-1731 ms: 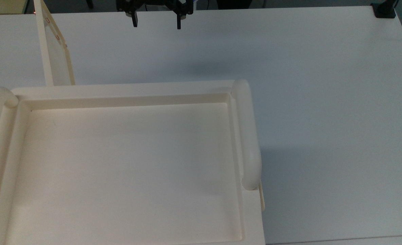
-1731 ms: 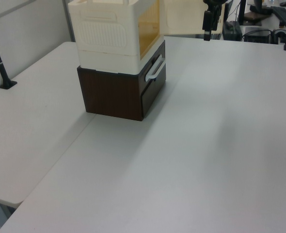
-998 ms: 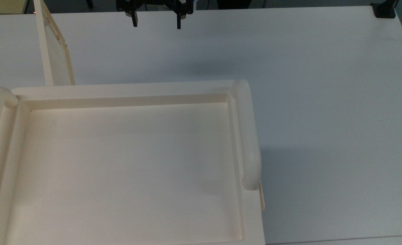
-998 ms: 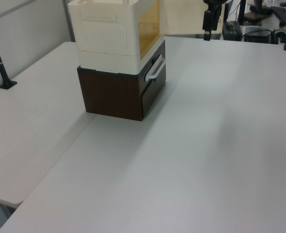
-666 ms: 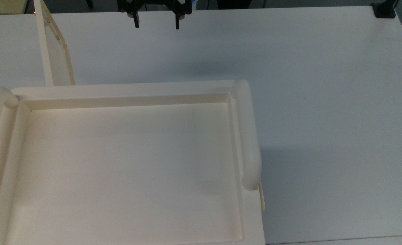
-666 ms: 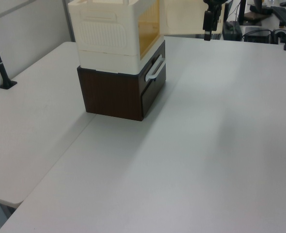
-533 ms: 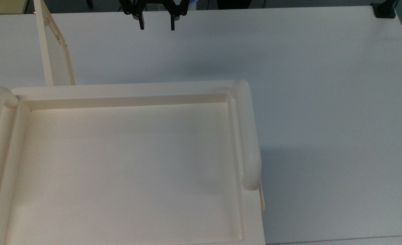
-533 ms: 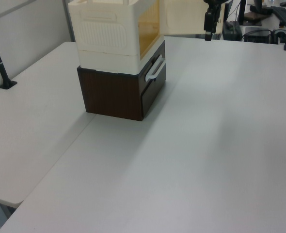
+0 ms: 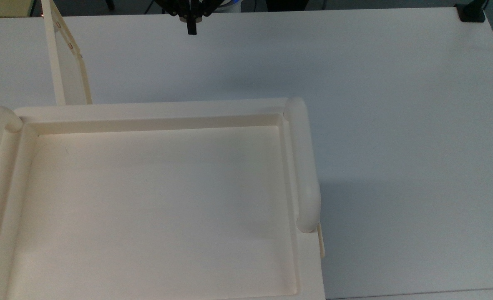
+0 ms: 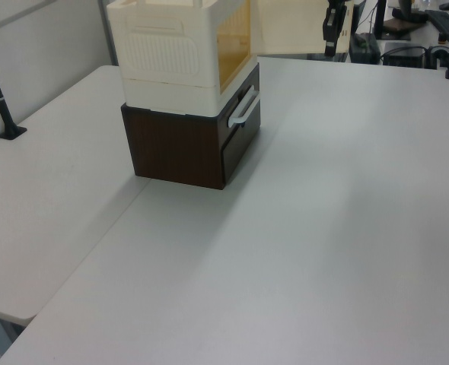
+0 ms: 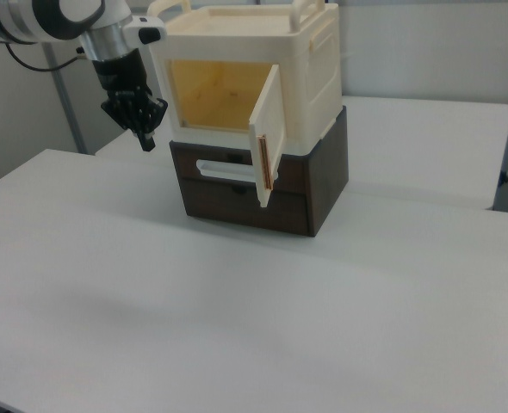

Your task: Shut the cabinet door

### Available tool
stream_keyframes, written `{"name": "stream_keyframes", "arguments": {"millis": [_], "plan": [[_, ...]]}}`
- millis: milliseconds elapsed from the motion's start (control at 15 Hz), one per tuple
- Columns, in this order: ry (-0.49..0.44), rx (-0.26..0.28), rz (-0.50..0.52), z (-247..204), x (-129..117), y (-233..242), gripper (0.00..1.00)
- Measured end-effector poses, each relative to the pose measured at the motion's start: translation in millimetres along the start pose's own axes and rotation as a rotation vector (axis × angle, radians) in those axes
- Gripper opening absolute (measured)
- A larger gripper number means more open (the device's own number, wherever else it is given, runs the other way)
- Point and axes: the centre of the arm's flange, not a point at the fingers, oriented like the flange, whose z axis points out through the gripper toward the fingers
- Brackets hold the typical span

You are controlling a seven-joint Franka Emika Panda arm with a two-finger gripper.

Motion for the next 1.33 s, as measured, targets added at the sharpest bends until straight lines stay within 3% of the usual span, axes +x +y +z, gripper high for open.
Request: {"name": "stream_keyframes", "arguments": {"millis": [533,865,1132,1331], "plan": [[0.119,-0.004,0.022,-58,1,12,0.01],[0.285,-0.011,0.043,-111,4,25,0.01],[0.36,-0.031,0.108,-118,7,63,0.01],[0.413,-0.066,0.197,-119,5,119,0.01]]}}
